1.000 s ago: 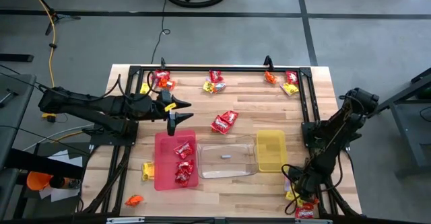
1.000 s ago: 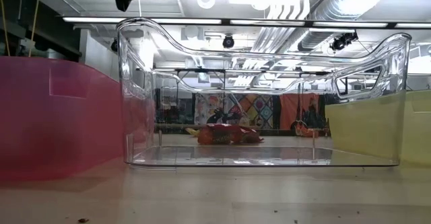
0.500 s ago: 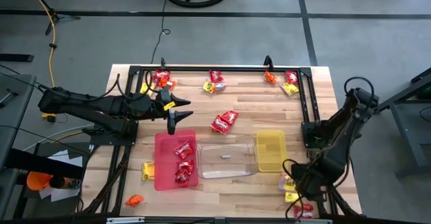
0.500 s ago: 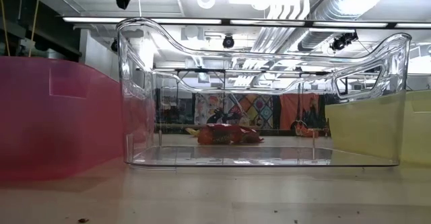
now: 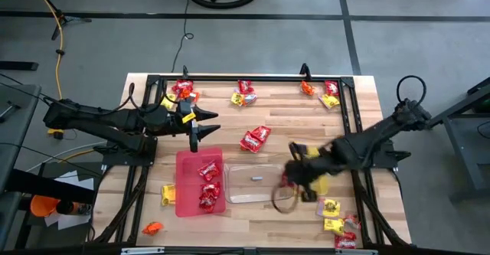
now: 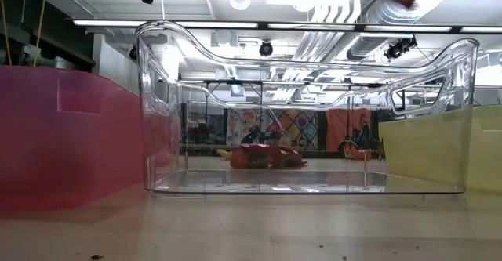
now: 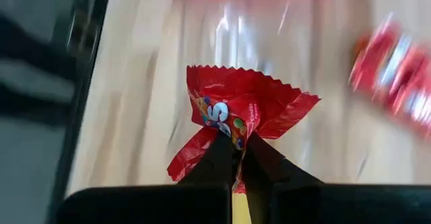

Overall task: Sort candy
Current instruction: Put the red candy into the red bin

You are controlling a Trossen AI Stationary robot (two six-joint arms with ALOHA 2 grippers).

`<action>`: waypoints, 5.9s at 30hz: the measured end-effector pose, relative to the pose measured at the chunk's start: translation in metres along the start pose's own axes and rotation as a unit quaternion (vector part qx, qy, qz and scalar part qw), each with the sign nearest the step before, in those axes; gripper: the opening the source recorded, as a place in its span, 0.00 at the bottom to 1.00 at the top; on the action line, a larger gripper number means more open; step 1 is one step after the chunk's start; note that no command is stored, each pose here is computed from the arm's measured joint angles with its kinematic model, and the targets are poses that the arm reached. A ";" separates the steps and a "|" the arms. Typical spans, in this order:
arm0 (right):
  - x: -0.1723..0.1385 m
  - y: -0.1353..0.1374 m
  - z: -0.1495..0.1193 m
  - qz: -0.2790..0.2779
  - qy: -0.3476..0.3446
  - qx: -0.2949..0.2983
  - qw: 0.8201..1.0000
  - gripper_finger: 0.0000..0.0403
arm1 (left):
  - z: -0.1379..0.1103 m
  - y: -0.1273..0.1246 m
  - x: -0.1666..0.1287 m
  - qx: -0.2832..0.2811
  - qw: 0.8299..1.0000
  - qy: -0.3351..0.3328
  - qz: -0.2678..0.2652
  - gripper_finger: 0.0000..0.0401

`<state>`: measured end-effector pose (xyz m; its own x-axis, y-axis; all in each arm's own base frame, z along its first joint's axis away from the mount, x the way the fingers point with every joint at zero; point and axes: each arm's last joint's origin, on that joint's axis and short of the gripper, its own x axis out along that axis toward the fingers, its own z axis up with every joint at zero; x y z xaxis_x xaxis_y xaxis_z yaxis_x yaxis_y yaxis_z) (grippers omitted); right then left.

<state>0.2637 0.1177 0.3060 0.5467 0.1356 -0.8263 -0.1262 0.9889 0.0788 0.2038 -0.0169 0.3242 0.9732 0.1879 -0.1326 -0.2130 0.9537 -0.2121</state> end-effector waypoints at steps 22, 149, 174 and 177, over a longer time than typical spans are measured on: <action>0.115 -0.055 0.101 0.070 -0.357 -0.034 0.931 0.00 | 0.003 0.003 -0.002 -0.015 0.998 -0.021 0.055 0.49; 0.042 -0.177 0.025 -0.059 -0.350 0.444 0.823 0.01 | 0.005 0.019 -0.047 -0.092 0.993 0.003 0.078 0.49; 0.144 -0.075 0.135 0.053 -0.322 0.101 0.940 0.00 | 0.005 0.019 -0.047 -0.103 0.991 0.000 0.090 0.49; 0.145 -0.075 0.144 0.044 -0.305 0.089 0.947 0.00 | 0.005 0.019 -0.047 -0.103 0.991 0.000 0.090 0.49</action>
<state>0.4714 0.0720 0.2604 0.9241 0.1750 -0.3398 -0.0822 0.9592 0.2705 0.1547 -0.0061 0.3309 0.9178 0.3506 -0.1865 -0.3964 0.8367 -0.3778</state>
